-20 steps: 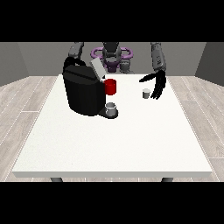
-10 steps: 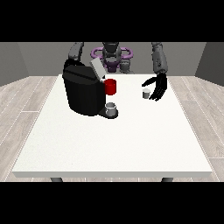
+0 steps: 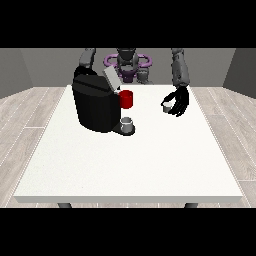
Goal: Insert the coffee pod into the coffee machine and close the lid
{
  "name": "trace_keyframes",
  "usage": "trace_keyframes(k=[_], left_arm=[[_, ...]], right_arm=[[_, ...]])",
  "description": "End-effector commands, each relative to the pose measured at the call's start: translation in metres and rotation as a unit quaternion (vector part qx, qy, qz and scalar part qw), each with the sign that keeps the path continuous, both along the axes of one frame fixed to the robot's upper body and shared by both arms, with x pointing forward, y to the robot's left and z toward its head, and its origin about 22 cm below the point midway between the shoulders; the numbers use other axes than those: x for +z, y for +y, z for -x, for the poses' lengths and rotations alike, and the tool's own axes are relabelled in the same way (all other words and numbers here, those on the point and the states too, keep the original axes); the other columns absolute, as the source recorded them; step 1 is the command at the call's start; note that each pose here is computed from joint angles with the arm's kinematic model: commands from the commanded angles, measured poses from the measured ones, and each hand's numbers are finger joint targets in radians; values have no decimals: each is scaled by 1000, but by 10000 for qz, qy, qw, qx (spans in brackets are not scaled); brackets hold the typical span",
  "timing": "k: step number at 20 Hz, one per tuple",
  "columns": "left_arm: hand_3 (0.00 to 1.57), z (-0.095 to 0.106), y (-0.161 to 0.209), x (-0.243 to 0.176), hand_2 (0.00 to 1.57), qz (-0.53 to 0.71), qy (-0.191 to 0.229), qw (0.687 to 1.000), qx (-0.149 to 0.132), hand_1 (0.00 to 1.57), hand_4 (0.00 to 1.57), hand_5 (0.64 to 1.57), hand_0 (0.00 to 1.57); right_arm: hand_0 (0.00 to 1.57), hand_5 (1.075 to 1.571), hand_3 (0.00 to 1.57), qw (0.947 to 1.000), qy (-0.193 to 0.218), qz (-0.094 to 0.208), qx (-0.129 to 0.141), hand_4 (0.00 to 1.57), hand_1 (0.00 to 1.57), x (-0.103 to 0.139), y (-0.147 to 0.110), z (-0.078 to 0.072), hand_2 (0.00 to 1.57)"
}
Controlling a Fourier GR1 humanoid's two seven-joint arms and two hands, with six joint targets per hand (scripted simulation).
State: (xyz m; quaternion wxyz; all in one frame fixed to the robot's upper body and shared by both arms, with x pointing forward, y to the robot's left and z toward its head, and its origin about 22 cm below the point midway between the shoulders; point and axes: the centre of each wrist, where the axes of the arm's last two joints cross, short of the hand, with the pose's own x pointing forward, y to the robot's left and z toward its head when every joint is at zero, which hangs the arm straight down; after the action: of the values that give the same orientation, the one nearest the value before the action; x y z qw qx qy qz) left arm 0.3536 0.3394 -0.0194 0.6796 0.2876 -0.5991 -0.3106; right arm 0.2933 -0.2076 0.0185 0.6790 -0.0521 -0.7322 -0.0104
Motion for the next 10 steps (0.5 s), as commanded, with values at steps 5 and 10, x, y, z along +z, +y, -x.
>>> trace_keyframes(k=[5,10], left_arm=[[820,-9,6,8,1040,-661,-28,9978,-50,930,281,1571,930],[1183,-2,-4,-7,1286,-843,-177,9957,-351,1174,412,1571,1174]], right_arm=[[0,1571,0,9999,-74,-64,-34,500,0,-2,-2,-1,0],[0,1571,0,9993,-168,-287,-187,515,0,-6,-14,-7,0]])
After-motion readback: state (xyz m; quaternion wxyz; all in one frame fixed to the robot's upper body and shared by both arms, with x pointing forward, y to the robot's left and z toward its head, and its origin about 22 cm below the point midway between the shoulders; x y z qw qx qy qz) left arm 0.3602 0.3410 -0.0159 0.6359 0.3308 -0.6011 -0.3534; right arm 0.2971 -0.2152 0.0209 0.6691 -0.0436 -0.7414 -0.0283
